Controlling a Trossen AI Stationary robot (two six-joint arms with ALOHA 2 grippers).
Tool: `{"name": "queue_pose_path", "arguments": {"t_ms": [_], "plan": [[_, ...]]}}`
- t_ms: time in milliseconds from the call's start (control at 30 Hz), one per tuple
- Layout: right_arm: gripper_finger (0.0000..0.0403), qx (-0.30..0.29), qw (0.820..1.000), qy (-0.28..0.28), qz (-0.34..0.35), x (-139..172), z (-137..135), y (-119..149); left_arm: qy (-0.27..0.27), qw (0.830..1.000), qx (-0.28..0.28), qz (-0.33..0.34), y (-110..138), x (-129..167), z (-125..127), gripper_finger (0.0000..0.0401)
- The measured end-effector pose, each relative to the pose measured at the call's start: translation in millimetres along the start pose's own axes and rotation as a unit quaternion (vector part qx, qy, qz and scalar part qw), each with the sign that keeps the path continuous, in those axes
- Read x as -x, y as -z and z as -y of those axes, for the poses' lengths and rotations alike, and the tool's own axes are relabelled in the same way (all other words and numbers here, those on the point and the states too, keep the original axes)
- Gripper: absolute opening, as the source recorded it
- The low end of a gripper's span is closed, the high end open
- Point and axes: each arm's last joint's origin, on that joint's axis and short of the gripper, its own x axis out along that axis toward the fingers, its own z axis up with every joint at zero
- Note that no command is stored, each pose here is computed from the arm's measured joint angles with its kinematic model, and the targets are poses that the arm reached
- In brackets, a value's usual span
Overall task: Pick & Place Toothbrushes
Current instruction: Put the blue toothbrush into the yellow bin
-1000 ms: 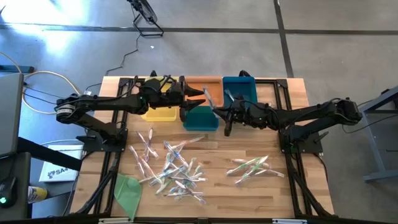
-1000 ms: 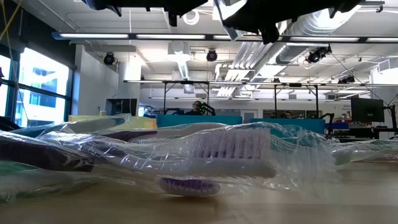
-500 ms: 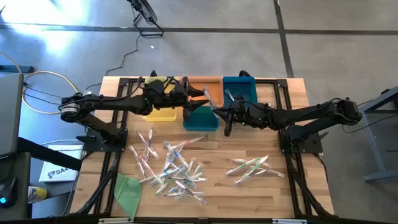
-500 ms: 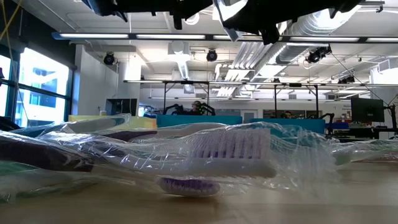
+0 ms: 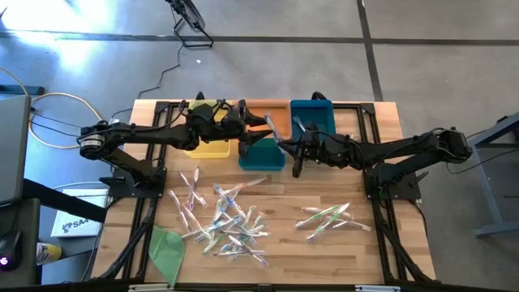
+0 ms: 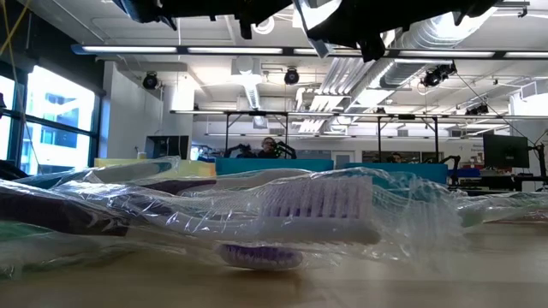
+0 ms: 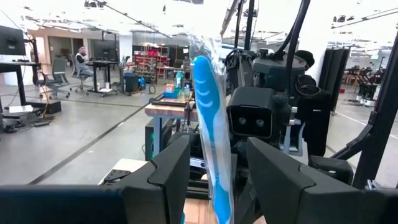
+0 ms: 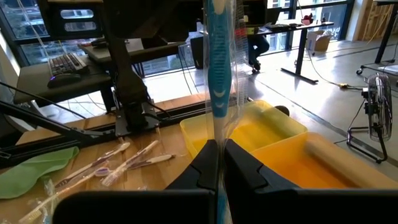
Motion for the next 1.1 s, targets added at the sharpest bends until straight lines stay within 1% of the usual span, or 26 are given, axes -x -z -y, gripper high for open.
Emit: {"name": "queue_pose_path", "arguments": {"t_ms": [133,433,533,733,867,1100], "plan": [[0.0004,0.004,1.000,0.003,-0.011,-0.1,0.4,2.3,0.003,1.000,0.000,0.003,-0.6,-0.2,1.2,0.0155],[0.0004,0.004,1.000,0.004,-0.016,-0.1,0.6,3.3,0.008,1.000,0.016,-0.006,11.7,-7.2,2.3,0.0155],[0.0004,0.004,1.000,0.004,-0.016,-0.1,0.6,3.4,0.011,1.000,0.013,0.010,10.7,-8.6,2.9,0.0155],[0.0004,0.004,1.000,0.005,-0.017,-0.1,0.7,3.5,0.010,1.000,0.014,0.007,11.8,-8.9,2.7,0.0152],[0.0004,0.005,1.000,0.004,-0.017,-0.1,0.6,3.5,0.010,1.000,0.014,0.007,11.8,-8.9,2.7,0.0126],[0.0004,0.006,1.000,0.005,-0.017,-0.1,0.8,3.5,0.011,1.000,0.016,0.006,11.8,-8.9,2.7,0.0044]]}}
